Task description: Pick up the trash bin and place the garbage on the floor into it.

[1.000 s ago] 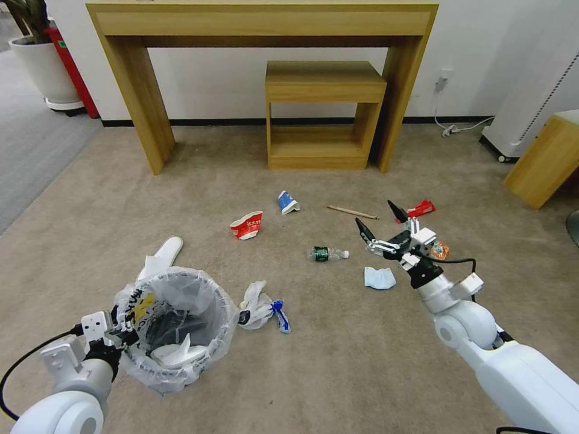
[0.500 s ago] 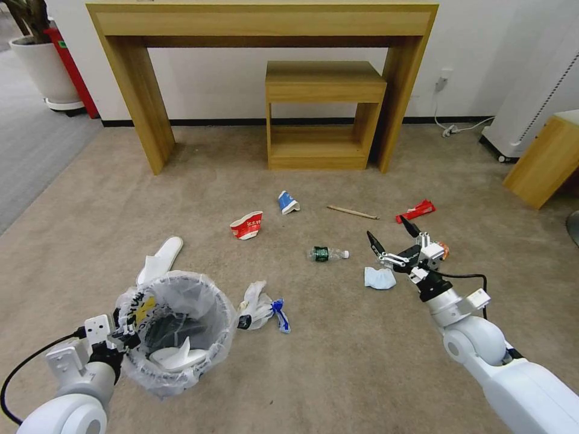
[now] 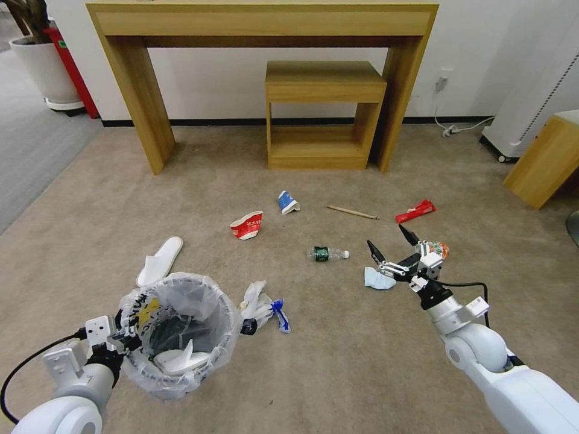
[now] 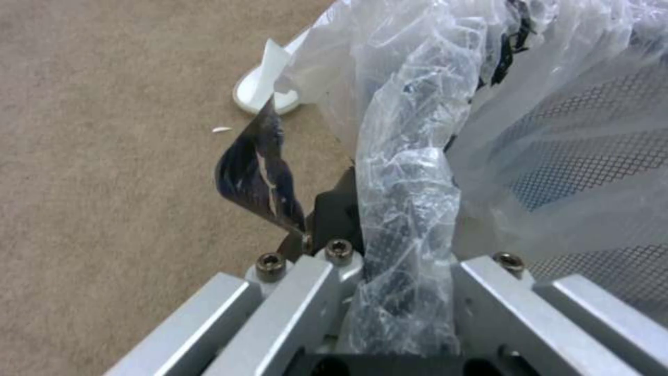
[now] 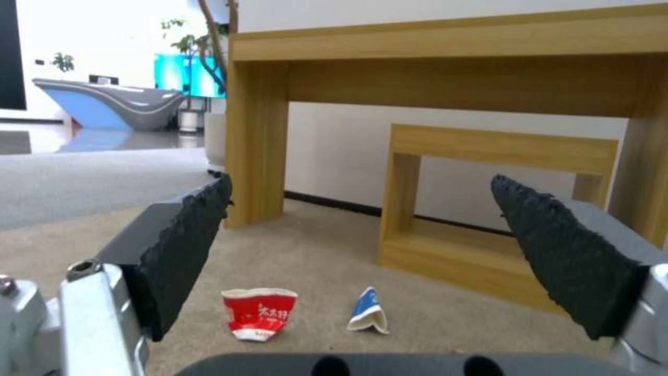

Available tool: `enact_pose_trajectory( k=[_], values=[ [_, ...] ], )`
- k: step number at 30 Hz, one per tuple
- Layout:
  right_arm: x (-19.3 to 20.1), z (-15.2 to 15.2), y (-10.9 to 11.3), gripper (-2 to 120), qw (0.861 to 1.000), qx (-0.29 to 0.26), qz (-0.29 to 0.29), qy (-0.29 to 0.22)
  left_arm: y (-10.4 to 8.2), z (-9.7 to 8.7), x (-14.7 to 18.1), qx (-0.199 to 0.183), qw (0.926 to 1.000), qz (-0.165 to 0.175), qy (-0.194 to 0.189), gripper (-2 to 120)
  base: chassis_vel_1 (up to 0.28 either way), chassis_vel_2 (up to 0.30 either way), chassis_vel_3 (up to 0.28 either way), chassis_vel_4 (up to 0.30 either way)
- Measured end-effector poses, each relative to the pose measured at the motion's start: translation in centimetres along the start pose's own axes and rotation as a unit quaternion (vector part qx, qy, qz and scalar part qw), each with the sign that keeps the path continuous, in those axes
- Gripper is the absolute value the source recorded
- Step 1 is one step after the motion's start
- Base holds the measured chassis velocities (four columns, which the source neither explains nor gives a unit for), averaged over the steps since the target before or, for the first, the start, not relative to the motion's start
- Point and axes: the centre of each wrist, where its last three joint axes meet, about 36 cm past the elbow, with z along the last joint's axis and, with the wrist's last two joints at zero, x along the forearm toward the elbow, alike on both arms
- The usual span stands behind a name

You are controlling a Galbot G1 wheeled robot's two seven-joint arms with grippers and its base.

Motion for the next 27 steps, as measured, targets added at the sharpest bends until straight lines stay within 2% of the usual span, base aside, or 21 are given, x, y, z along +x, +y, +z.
enact_pose_trajectory(
  k=[27],
  values=[
    [1.6, 0.4, -0.2, 89, 1.000, 0.008, -0.008, 0.008, 0.3, 0.2, 0.7, -0.001, 1.0000, 0.000, 0.003, 1, 0.000, 0.000, 0.000, 0.000]
  ],
)
